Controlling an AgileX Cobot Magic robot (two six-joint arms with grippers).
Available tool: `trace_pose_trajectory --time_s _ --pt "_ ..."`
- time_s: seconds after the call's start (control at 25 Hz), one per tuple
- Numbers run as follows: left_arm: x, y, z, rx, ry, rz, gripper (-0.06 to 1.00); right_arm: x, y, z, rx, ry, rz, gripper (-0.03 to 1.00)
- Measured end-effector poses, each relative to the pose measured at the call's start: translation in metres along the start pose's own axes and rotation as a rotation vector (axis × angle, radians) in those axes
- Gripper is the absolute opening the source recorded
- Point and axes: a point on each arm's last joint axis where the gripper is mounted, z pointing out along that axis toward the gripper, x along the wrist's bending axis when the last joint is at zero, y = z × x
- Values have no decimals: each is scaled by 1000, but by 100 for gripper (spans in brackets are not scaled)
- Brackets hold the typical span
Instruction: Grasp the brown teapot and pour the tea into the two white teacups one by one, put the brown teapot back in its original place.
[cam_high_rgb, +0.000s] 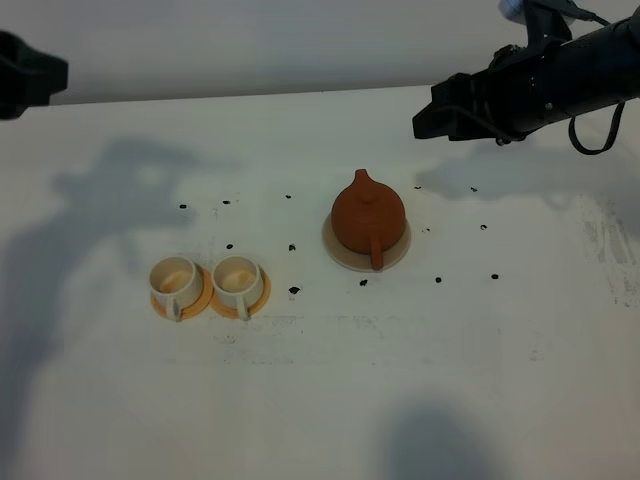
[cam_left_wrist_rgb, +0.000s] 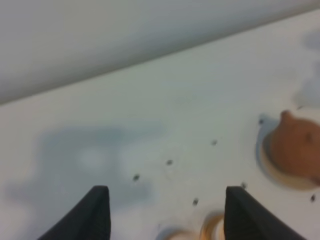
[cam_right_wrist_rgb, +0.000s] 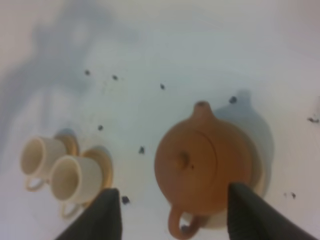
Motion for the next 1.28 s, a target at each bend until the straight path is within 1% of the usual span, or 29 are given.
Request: trace_pose_trajectory --time_s 0.08,0.32,0.4,0.6,0.76,1.0,1.16,1.28 --pt "-3 -10 -8 11 15 -3 50 4 -2 4 19 -22 -15 48" --pt "-17 -38 -48 -27 55 -10 49 16 -9 14 75 -101 -75 48" --pt "-20 -48 -62 -25 87 -10 49 20 -12 18 88 -128 -91 48" --pt "-27 -73 -102 -11 198 -22 46 29 -17 25 116 -175 -125 48" --pt "-34 -95 -130 -17 257 -50 45 35 -22 29 143 -214 -162 48" --pt "-50 -127 -164 -48 271 -70 45 44 -28 35 182 -272 -238 48" --pt "-58 -152 -175 -40 268 -121 45 52 -33 39 204 -281 -274 48" --pt "-62 -171 -175 -35 261 -176 45 57 -36 41 214 -292 -295 48"
